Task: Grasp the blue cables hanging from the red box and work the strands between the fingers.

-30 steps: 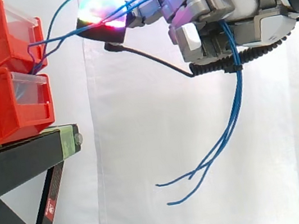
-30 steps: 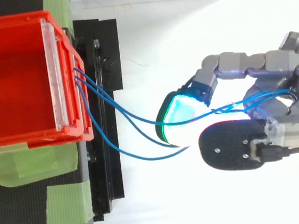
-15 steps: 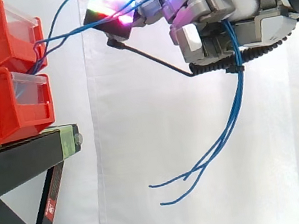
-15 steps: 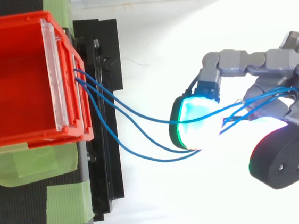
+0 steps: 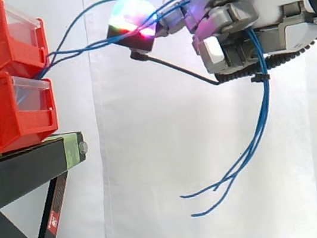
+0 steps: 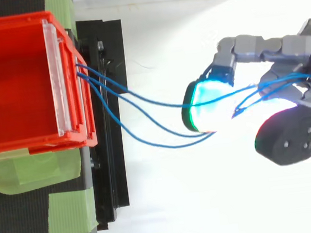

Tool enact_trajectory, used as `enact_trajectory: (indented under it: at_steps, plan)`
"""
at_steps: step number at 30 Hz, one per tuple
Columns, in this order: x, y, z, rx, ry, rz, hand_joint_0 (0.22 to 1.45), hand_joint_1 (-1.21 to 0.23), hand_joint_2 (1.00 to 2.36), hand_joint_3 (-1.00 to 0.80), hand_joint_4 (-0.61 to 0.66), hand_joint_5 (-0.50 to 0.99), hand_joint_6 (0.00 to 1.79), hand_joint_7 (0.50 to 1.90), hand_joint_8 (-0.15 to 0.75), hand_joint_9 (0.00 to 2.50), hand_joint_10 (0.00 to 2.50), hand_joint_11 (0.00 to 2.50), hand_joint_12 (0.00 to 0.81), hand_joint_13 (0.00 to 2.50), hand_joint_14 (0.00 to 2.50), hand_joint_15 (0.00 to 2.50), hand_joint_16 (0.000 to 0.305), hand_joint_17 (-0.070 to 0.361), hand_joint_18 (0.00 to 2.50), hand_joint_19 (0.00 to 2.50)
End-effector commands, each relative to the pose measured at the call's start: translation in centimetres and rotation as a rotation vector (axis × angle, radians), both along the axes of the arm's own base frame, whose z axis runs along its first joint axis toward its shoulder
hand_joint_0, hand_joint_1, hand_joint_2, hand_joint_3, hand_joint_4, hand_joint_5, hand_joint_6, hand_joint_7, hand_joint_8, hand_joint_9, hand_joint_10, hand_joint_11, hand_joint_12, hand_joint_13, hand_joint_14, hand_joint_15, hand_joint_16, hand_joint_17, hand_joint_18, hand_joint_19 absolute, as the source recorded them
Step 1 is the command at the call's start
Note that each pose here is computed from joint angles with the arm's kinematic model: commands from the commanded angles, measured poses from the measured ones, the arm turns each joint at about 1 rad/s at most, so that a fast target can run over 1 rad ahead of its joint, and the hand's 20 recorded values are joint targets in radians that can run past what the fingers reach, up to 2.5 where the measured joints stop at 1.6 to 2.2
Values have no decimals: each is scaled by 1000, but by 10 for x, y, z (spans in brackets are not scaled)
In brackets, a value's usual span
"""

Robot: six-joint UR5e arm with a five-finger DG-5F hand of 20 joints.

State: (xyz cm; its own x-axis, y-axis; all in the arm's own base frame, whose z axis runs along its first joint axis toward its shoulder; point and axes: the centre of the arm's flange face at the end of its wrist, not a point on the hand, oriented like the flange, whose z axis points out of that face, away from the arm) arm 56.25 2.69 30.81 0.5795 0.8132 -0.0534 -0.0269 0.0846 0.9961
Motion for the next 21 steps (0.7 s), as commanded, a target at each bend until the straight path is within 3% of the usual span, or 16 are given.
enact_trajectory:
  at_steps: [1,4,21]
  plan:
    - [-4,-8,-1,-10,18,-68,728,-599,1000,-998,333,492,5,1507,478,1742,2500,2500,586,1938,2500,1600,255,191,2500,583]
    - [-4,-10,-1,-16,24,-79,732,-599,1000,-996,333,491,6,1504,478,1742,2500,2500,586,1938,2500,1600,255,191,2500,583]
    - [-1,-8,1,-47,27,-84,844,-645,1011,-741,284,517,2,1524,478,1742,2500,2500,586,1938,2500,1600,255,191,2500,583]
